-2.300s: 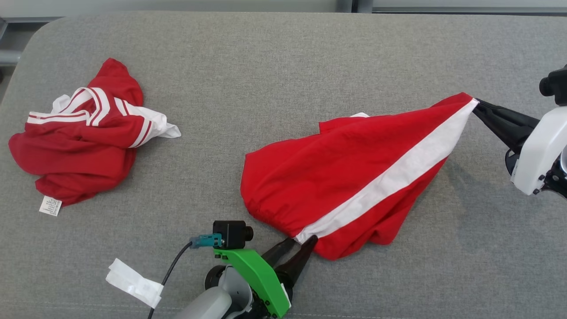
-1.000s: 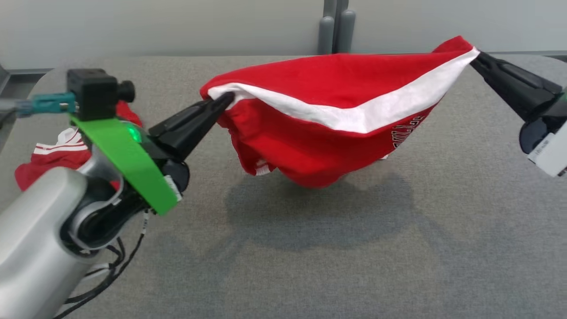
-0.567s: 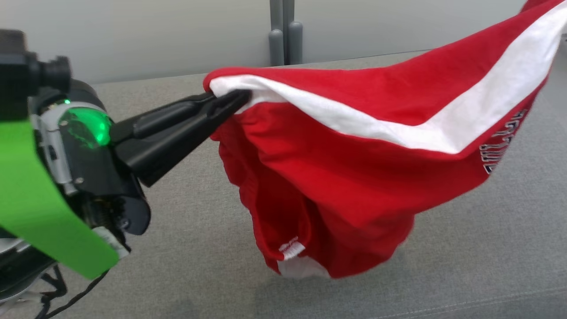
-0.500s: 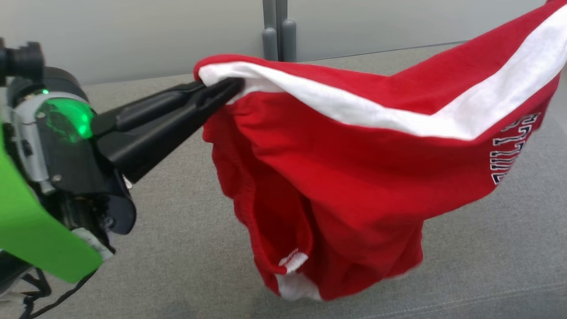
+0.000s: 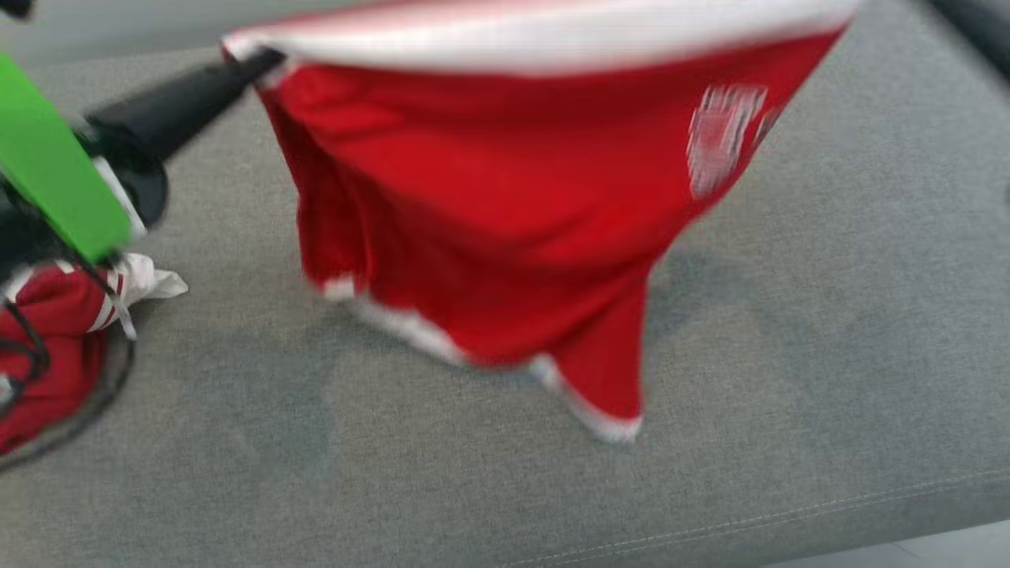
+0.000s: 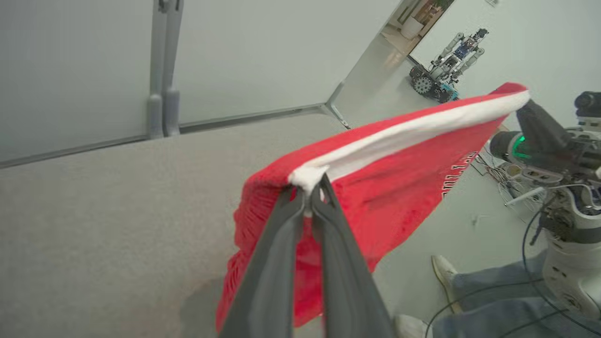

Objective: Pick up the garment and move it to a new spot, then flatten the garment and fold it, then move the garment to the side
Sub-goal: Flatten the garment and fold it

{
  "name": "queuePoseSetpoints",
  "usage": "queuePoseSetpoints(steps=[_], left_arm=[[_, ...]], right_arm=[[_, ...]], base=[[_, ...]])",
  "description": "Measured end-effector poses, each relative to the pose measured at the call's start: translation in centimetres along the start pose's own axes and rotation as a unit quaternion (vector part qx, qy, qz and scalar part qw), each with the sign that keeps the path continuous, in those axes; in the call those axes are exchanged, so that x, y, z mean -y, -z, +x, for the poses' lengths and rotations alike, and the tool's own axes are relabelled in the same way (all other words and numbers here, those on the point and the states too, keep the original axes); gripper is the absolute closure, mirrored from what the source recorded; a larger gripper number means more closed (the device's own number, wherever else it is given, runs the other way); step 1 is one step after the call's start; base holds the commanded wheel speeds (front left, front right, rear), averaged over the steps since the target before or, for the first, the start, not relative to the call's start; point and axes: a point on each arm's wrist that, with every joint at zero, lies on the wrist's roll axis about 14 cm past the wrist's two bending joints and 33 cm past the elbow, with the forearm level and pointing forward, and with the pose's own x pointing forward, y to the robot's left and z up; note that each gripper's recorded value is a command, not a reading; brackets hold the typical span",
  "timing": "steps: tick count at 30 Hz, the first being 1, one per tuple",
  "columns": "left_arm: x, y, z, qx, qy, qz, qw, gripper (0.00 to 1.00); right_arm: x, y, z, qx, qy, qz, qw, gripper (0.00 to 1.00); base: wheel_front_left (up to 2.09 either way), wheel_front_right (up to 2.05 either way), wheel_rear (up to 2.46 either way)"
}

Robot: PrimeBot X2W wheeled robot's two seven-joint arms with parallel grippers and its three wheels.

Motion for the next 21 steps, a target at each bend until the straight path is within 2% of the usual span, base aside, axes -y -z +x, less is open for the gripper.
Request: queuePoseSetpoints(steps=[1, 3, 6, 8, 10, 11, 12, 14, 16, 18, 19, 21], left_arm=[[-1.3, -1.1, 0.3, 0.01, -0.022, 0.021, 1.0, 1.0], [-2.3, -5.4, 0.9, 0.067, -0.045, 0.071, 0.994, 1.0], [-0.1, -11.7, 2.0, 0.167, -0.031, 0.158, 0.973, 1.0], [1.4, -14.0, 2.5, 0.215, -0.029, 0.228, 0.949, 1.0], [2.2, -16.1, 2.3, 0.275, -0.014, 0.243, 0.93, 1.0], [1.7, -16.3, 2.3, 0.287, -0.023, 0.265, 0.92, 1.0], [0.8, -16.2, 2.5, 0.293, -0.032, 0.271, 0.916, 1.0], [-2.5, -13.8, 3.9, 0.27, -0.045, 0.244, 0.93, 1.0], [-8.0, -7.7, 5.7, 0.21, -0.081, 0.194, 0.955, 1.0], [-14.0, 1.1, 6.4, 0.141, -0.134, 0.124, 0.973, 1.0], [-16.2, 6.2, 6.1, 0.095, -0.158, 0.093, 0.978, 1.0], [-18.2, 14.8, 4.8, 0.036, -0.191, 0.031, 0.98, 1.0]], right_arm=[[-0.1, -3.0, 1.1, 0.048, -0.003, -0.017, 0.999, 1.0], [-0.5, -9.2, 2.6, 0.146, -0.007, -0.059, 0.987, 1.0], [-1.9, -15.9, 3.7, 0.255, -0.015, -0.126, 0.958, 1.0], [-2.5, -18.3, 4.2, 0.302, -0.018, -0.161, 0.939, 1.0], [-3.1, -19.0, 5.3, 0.335, -0.035, -0.16, 0.928, 1.0], [-3.0, -18.7, 6.0, 0.339, -0.04, -0.159, 0.926, 1.0], [-2.4, -17.7, 7.0, 0.331, -0.037, -0.159, 0.93, 1.0], [0.1, -14.3, 9.1, 0.292, -0.019, -0.142, 0.946, 1.0], [4.7, -8.1, 10.7, 0.215, 0.025, -0.109, 0.97, 1.0], [10.5, 0.3, 10.5, 0.129, 0.098, -0.047, 0.986, 1.0], [12.9, 5.0, 9.5, 0.077, 0.134, -0.023, 0.988, 1.0], [16.5, 12.2, 6.3, 0.008, 0.204, 0.023, 0.979, 1.0]], base=[[0.0, 0.0, 0.0], [0.0, 0.0, 0.0], [0.0, 0.0, 0.0], [0.0, 0.0, 0.0], [0.0, 0.0, 0.0], [0.0, 0.0, 0.0], [0.0, 0.0, 0.0], [0.0, 0.0, 0.0], [0.0, 0.0, 0.0], [0.0, 0.0, 0.0], [0.0, 0.0, 0.0], [0.0, 0.0, 0.0]])
